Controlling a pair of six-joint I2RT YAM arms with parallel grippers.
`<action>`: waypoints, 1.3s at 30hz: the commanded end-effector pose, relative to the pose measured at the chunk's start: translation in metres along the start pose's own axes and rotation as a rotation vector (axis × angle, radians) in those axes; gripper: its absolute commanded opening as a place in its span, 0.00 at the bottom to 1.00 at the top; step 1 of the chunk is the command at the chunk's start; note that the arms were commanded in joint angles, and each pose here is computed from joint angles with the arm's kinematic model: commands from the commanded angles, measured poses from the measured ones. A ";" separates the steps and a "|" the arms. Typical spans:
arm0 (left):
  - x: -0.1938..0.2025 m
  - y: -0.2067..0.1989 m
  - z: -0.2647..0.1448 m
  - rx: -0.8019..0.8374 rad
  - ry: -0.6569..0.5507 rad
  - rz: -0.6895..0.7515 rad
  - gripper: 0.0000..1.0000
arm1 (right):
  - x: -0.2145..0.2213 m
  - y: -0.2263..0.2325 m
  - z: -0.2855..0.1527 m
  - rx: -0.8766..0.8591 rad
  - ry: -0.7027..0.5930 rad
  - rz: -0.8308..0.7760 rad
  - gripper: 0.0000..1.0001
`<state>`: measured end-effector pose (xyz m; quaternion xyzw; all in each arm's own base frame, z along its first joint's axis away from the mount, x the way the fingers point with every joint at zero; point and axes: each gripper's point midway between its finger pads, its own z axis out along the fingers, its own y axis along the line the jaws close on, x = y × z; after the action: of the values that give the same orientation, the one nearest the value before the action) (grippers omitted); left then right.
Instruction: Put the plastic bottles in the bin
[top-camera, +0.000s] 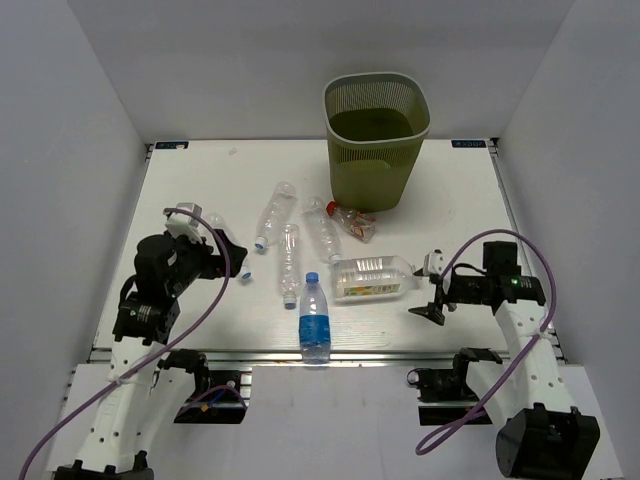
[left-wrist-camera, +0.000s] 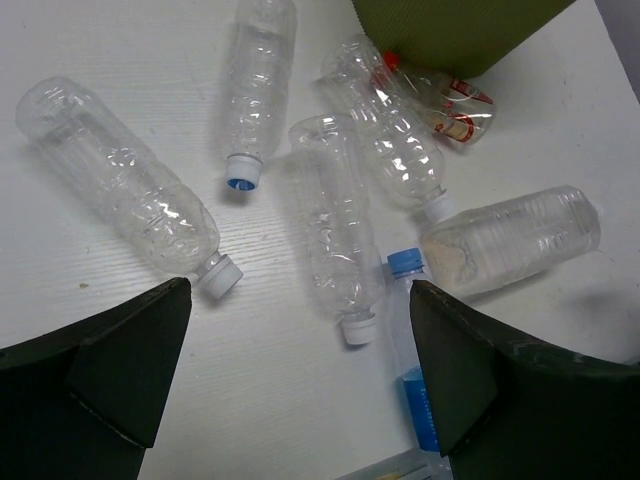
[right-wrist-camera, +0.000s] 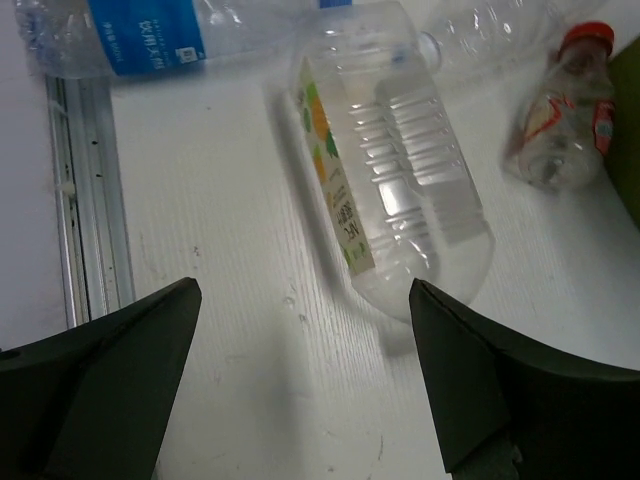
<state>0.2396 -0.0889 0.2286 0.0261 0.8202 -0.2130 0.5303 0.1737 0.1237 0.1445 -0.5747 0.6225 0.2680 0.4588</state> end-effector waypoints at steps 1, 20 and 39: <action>-0.007 0.012 -0.005 -0.098 0.013 -0.057 1.00 | -0.026 0.010 0.005 -0.047 -0.156 -0.194 0.90; 0.007 0.033 0.022 -0.172 0.072 -0.072 1.00 | 0.006 -0.059 0.051 -0.098 0.078 -0.282 0.90; 0.009 0.028 0.019 -0.140 0.061 -0.061 1.00 | 0.037 -0.078 0.109 -0.257 0.288 -0.221 0.90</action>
<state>0.2601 -0.0703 0.2014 -0.0375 0.8556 -0.1628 0.4900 0.2736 0.1862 0.0880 -0.7186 0.5653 0.2186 0.3408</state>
